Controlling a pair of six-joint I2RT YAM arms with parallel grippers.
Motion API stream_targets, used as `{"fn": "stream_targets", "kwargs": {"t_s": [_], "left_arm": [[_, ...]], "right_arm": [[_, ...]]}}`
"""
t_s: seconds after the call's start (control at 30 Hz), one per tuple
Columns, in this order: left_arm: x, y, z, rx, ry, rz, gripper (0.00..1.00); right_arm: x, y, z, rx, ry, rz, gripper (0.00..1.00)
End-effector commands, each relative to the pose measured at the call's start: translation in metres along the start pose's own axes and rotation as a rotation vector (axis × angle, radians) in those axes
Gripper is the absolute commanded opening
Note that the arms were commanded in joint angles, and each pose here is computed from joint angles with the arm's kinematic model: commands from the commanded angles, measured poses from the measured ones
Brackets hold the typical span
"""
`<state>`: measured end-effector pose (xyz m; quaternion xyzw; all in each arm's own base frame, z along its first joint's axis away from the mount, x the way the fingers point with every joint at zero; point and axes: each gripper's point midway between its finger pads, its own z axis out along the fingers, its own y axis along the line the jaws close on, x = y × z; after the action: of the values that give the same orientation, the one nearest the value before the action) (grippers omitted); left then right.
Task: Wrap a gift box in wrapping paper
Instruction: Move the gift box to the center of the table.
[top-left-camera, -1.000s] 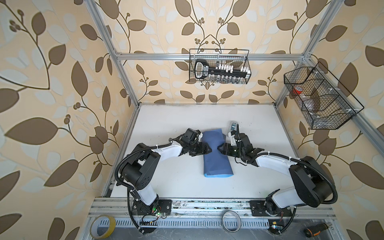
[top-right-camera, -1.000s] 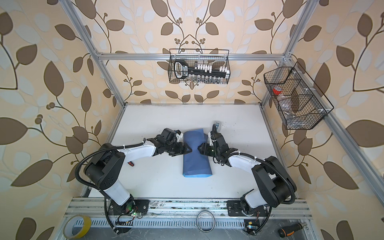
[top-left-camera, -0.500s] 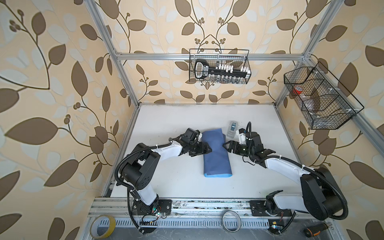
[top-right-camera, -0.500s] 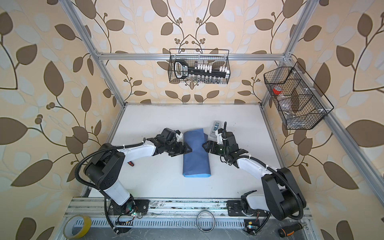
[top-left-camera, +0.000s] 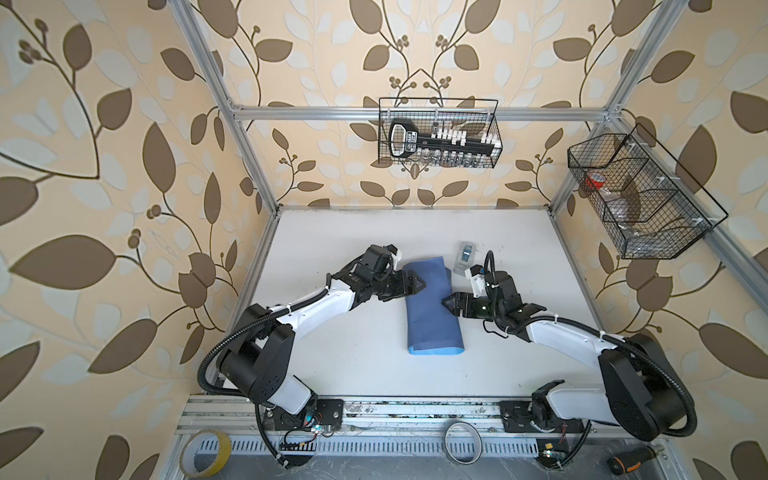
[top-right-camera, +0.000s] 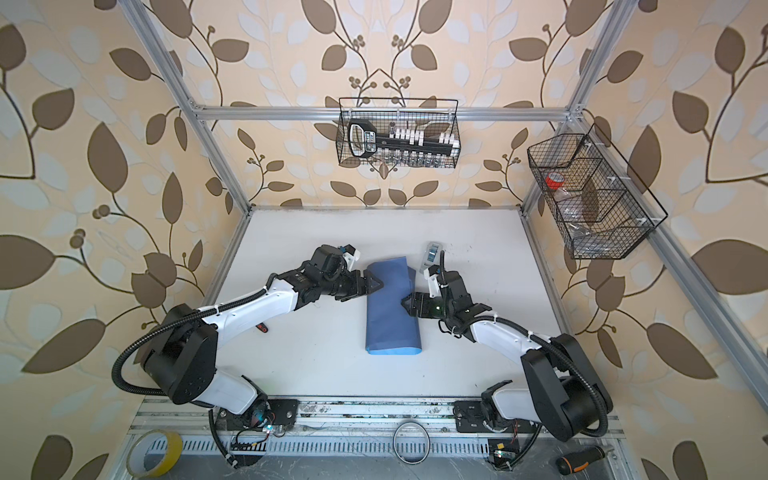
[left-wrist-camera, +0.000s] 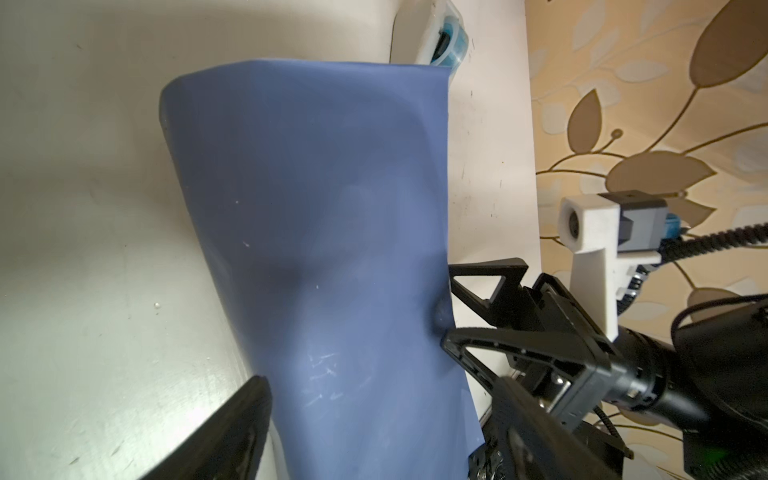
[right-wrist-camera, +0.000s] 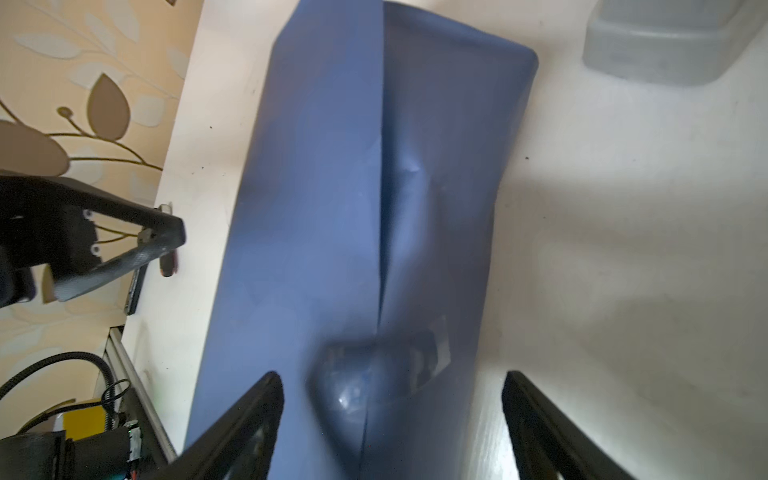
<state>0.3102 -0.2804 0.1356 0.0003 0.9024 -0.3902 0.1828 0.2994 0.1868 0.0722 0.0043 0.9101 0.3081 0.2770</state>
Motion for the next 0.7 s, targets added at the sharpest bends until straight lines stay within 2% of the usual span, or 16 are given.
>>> {"fn": "stream_targets", "kwargs": {"t_s": [0.0, 0.33, 0.67], "left_arm": [[0.012, 0.023, 0.01, -0.051, 0.048, -0.055, 0.81], [0.013, 0.034, 0.031, -0.057, 0.098, -0.079, 0.7], [-0.028, 0.061, 0.031, -0.099, 0.038, -0.11, 0.69]], "right_arm": [[-0.001, 0.012, 0.007, -0.066, 0.004, 0.011, 0.83], [-0.003, 0.025, 0.02, -0.117, 0.0, 0.055, 0.8], [-0.033, 0.042, 0.047, -0.117, -0.03, 0.049, 0.8]]}}
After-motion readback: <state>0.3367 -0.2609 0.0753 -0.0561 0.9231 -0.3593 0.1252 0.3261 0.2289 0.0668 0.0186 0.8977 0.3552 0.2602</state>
